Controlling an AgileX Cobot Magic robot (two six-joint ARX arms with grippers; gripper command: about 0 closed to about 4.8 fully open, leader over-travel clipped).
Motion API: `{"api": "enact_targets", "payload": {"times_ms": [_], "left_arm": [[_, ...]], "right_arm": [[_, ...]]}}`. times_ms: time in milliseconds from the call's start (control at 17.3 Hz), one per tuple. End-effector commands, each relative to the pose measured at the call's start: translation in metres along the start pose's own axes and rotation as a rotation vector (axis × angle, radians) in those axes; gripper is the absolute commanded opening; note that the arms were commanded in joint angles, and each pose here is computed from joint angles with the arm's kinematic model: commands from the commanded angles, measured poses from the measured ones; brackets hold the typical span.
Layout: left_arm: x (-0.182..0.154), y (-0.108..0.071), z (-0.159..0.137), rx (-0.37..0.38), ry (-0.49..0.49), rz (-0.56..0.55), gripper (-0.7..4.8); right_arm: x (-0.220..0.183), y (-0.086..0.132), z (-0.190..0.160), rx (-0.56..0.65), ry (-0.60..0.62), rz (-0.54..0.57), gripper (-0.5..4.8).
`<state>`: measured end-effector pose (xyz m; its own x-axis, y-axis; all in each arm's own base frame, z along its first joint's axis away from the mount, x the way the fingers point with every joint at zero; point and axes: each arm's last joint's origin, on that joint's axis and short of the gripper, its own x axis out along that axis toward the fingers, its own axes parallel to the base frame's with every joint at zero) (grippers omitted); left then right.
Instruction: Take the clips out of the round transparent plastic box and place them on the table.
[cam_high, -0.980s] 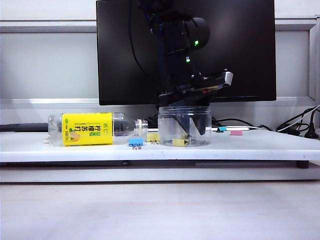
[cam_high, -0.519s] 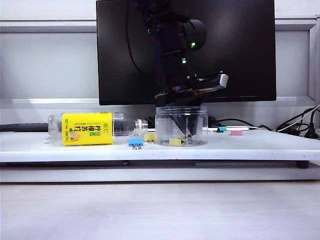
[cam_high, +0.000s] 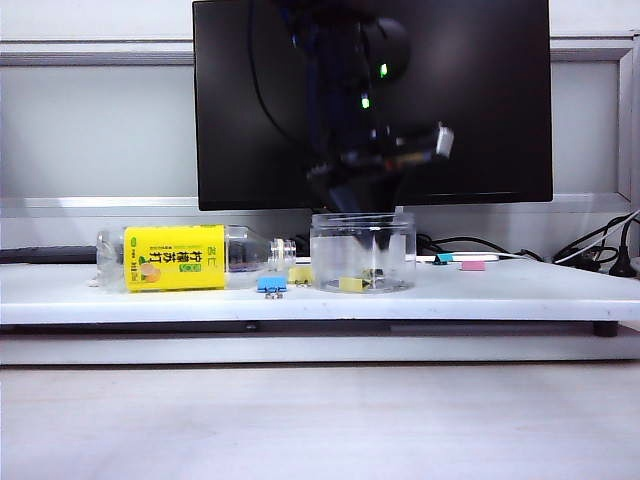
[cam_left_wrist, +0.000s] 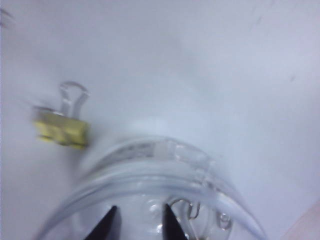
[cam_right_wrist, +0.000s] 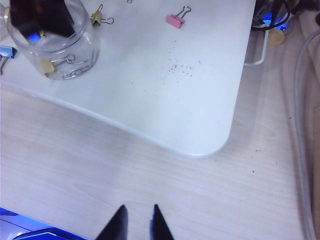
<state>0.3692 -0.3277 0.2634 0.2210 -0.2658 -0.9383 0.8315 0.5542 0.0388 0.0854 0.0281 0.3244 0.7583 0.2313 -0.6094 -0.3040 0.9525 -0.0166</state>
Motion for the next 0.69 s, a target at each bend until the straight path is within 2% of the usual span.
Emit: {"api": "enact_targets", "payload": {"times_ms": [58, 231, 692], "left_arm": [[-0.0157, -0.0008, -0.0027, -0.005, 0.018, -0.003, 1.21], [-0.0155, -0.0022, -0.0074, -0.008, 0.069, -0.010, 1.21], [-0.0130, -0.0066, -0.0073, -0.007, 0.084, -0.018, 1.21]], "right_arm": [[-0.0007, 0.0002, 0.0021, 0.002, -0.021, 0.005, 0.71], [-0.0008, 0.0009, 0.0028, 0.003, -0.028, 0.028, 0.71], [-0.0011, 0.0014, 0.0033, 0.002, -0.036, 0.046, 0.71]]}}
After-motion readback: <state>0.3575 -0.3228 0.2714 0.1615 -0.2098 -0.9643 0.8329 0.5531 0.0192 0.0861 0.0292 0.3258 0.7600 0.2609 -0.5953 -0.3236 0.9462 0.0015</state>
